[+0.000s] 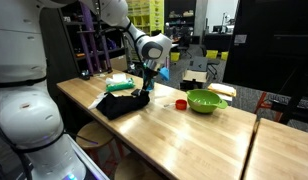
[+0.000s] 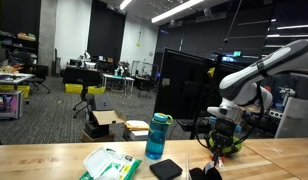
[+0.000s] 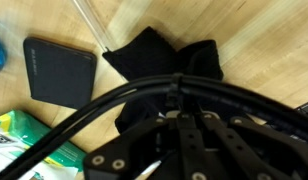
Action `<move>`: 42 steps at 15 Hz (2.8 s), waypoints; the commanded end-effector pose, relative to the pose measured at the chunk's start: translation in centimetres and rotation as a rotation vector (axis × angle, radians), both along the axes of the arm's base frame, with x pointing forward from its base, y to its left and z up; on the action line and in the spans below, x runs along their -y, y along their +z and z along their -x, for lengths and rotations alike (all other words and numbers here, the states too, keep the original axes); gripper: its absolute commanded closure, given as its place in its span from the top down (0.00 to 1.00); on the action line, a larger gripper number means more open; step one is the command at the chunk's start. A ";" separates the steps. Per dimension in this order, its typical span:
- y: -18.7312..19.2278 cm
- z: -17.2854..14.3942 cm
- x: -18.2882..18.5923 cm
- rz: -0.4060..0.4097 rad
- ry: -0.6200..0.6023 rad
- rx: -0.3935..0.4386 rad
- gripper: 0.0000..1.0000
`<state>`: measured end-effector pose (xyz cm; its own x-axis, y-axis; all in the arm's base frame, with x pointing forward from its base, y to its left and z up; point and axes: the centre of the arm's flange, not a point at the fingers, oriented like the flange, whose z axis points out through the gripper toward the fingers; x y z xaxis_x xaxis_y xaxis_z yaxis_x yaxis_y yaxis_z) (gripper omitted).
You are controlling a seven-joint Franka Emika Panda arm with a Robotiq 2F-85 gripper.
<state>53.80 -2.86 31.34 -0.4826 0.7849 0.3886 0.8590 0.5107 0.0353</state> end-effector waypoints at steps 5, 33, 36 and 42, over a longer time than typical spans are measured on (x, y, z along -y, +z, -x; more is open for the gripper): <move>4.1 2.4 -4.5 0.008 -0.038 0.032 0.01; 9.1 13.4 -12.3 0.079 -0.073 0.030 0.01; 7.6 13.0 -11.9 0.092 -0.022 -0.036 0.01; 4.6 9.9 -9.9 0.122 -0.008 -0.102 0.01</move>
<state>41.60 7.70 37.09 -0.4339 0.8354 0.3374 0.8705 0.4853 -0.0820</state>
